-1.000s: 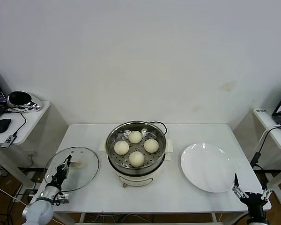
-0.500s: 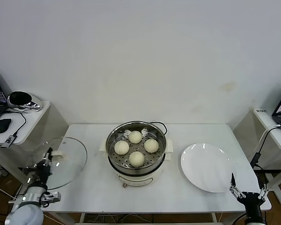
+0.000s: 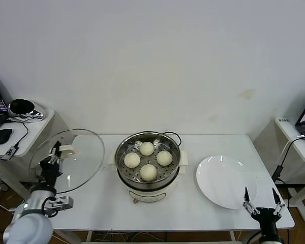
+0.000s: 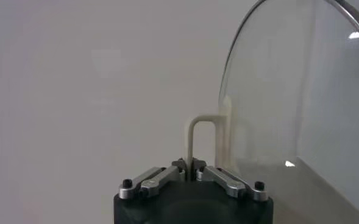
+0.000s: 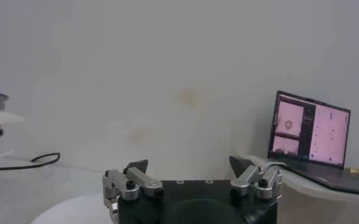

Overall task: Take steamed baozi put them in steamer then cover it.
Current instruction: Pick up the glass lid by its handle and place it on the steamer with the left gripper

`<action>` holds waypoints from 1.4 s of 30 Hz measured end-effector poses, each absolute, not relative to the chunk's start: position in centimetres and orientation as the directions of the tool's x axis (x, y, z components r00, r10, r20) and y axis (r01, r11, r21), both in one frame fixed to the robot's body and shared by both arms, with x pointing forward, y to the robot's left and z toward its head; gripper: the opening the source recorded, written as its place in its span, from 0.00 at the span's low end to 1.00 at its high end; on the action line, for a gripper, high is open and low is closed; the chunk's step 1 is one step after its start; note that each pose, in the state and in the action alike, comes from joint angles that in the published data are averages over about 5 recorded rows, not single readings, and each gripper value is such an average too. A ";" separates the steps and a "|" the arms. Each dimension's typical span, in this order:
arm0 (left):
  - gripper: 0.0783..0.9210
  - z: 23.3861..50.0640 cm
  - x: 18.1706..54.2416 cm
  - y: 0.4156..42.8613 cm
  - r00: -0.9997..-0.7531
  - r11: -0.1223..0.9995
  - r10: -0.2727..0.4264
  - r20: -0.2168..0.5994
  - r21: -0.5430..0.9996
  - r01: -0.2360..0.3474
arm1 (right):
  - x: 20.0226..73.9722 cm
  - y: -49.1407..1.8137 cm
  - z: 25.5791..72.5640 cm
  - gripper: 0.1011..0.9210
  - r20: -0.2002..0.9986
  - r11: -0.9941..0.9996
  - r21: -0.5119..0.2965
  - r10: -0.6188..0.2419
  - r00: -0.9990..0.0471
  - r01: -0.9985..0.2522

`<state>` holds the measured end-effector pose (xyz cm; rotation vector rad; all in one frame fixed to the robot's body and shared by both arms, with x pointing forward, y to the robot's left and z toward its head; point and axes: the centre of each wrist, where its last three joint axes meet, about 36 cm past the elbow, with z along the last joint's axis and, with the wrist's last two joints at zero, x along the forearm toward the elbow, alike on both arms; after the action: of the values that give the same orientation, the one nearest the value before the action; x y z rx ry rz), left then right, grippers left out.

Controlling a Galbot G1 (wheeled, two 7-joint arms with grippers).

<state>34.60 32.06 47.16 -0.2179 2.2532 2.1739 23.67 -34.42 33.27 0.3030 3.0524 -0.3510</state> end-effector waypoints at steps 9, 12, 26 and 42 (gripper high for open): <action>0.06 48.1 35.6 26.5 -0.995 0.072 -0.037 -0.090 0.993 -0.093 | 24.1 -32.8 32.7 0.88 -0.068 0.948 -0.246 0.190 -0.980 0.200; 0.06 47.8 36.5 24.6 -0.997 0.082 -0.020 -0.080 0.993 -0.081 | 24.0 -32.3 32.5 0.88 -0.061 0.947 -0.252 0.188 -0.980 0.198; 0.06 46.6 40.8 15.4 -0.997 0.075 0.072 -0.026 0.997 -0.020 | 24.1 -31.5 31.8 0.88 -0.049 0.943 -0.276 0.178 -0.983 0.184; 0.06 44.5 43.4 10.1 -0.990 0.021 0.140 0.016 1.000 0.019 | 23.9 -31.6 31.4 0.88 -0.047 0.942 -0.286 0.168 -0.985 0.175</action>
<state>43.44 10.15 44.47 0.1705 2.1802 2.1330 23.92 -31.59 31.39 0.2716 3.0746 -0.4562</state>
